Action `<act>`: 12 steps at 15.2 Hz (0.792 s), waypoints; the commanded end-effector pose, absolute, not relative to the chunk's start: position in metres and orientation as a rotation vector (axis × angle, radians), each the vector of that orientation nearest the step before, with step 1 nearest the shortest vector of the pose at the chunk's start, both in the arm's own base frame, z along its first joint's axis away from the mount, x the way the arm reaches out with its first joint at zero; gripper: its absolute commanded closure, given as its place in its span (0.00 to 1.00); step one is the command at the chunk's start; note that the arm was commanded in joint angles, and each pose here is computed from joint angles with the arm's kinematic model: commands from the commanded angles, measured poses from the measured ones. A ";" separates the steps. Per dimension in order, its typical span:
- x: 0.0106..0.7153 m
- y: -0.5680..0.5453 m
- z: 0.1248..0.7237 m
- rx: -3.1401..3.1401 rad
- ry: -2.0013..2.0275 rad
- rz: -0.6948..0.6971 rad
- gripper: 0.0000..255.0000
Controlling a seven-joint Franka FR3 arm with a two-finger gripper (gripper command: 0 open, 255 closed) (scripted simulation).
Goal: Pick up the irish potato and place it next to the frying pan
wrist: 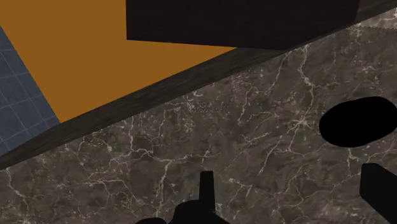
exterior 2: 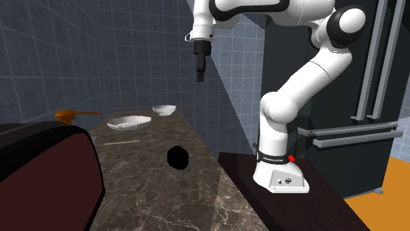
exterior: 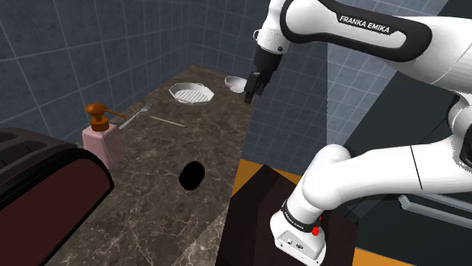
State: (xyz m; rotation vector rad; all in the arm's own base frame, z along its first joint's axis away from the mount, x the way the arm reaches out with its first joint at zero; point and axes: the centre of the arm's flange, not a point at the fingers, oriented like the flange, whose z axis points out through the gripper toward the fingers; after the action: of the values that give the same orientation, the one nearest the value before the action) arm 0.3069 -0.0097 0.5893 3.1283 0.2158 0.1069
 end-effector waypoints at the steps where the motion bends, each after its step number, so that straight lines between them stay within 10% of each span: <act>1: 0.307 -0.010 0.589 3.128 0.216 0.107 0.00; 12: 0.343 0.093 0.483 3.010 -0.689 -0.102 0.00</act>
State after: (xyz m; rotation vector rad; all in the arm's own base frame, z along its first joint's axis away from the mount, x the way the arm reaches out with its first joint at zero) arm 0.3368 0.0820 0.4934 3.0346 -0.5949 -0.0834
